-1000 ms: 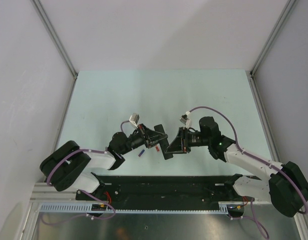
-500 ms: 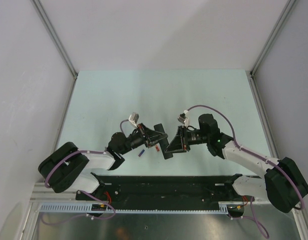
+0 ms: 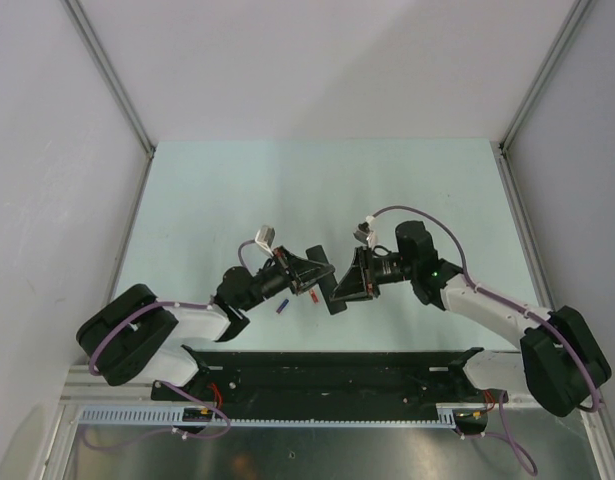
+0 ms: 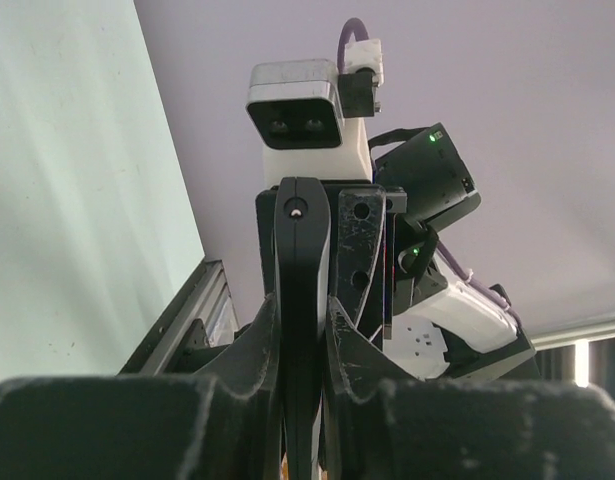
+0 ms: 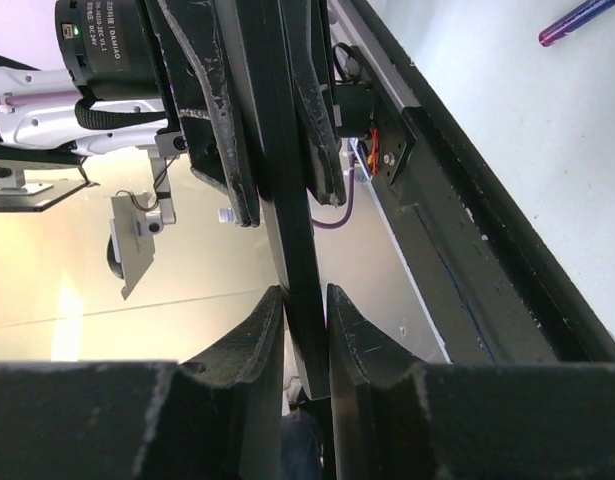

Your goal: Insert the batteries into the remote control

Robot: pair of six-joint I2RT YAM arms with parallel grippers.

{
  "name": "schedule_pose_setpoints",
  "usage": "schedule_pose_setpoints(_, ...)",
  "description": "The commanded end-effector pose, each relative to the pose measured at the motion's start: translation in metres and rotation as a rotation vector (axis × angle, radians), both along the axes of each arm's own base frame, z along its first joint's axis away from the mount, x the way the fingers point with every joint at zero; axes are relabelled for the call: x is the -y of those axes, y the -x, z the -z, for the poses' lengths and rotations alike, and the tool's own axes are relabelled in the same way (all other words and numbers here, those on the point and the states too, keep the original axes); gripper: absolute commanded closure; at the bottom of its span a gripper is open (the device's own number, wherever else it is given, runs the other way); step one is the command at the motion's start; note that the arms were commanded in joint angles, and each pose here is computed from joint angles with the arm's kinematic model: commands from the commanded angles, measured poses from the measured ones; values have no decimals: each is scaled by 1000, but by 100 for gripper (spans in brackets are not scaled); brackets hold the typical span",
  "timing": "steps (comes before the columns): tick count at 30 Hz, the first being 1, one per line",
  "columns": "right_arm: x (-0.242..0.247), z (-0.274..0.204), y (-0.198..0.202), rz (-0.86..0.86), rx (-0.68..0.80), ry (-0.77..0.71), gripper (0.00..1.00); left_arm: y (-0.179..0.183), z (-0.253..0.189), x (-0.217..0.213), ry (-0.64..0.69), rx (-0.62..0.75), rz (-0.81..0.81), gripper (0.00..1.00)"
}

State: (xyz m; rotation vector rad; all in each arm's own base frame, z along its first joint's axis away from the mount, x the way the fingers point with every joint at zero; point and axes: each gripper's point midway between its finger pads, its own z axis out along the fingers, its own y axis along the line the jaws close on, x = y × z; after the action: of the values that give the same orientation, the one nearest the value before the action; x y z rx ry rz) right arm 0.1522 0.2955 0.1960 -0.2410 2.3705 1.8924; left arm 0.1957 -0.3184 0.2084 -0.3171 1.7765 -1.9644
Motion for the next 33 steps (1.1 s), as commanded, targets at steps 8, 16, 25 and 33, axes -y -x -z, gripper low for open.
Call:
schedule_pose_setpoints(8, 14, -46, -53, 235, 228, -3, 41, 58, -49, -7, 143, 260, 240, 100)
schedule_pose_setpoints(16, 80, -17, -47, 420, 339, 302, 35, -22, -7, -26, -60, 146, 35, 100)
schedule_pose_setpoints(25, 153, 39, -68, 729, 378, 792, 38, -106, 75, -88, -1207, 80, -283, 100)
schedule_pose_setpoints(33, 154, 37, -65, 742, 442, 859, 37, -155, 103, -124, -1736, 60, -283, 100)
